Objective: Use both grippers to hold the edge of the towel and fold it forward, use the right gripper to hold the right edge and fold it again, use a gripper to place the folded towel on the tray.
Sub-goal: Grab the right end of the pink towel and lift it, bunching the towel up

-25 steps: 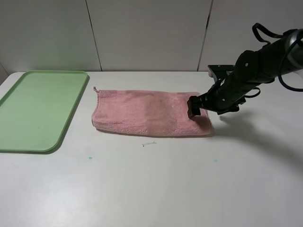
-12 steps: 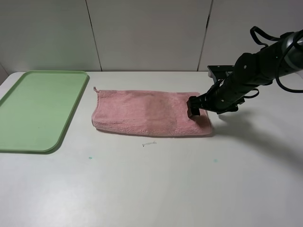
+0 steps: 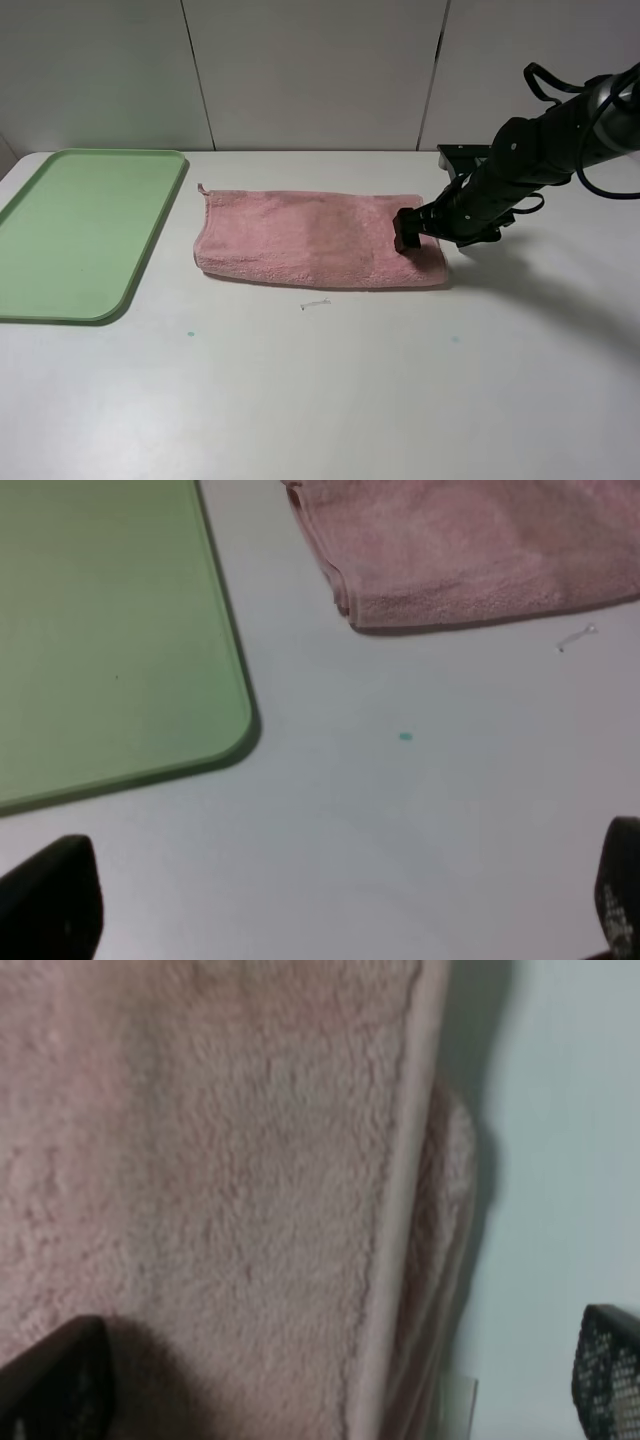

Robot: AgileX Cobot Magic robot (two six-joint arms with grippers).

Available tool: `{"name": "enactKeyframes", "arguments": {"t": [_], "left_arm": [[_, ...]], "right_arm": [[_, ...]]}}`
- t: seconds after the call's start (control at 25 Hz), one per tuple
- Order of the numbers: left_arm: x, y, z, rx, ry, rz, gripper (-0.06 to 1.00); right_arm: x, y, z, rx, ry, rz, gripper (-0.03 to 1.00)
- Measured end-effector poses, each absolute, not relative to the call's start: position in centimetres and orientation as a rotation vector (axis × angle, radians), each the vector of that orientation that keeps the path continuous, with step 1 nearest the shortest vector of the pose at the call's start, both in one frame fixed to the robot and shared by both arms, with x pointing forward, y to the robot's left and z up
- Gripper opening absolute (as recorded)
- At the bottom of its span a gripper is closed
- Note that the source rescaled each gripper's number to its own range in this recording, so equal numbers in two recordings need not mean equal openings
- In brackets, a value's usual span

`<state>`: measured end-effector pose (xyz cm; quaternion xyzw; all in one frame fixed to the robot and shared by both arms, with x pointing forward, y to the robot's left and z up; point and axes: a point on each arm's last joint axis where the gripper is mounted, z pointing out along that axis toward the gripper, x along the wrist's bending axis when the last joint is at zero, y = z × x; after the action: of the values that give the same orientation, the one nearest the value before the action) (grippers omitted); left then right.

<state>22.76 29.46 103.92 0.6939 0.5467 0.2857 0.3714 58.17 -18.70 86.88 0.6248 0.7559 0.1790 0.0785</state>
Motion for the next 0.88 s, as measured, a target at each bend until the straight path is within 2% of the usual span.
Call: {"name": "enactKeyframes", "arguments": {"t": [0.6, 0.68, 0.88], "left_arm": [[22.76, 29.46, 103.92, 1.779, 1.402, 0.732, 0.99], [22.76, 29.46, 103.92, 1.779, 1.402, 0.732, 0.99], [22.76, 29.46, 103.92, 1.779, 1.402, 0.732, 0.99]], "right_arm": [[58.27, -18.68, 86.37, 1.864, 2.272, 0.526, 0.98], [58.26, -18.68, 86.33, 1.862, 2.275, 0.523, 0.84], [58.2, -18.8, 86.26, 1.86, 2.294, 0.501, 0.32]]}}
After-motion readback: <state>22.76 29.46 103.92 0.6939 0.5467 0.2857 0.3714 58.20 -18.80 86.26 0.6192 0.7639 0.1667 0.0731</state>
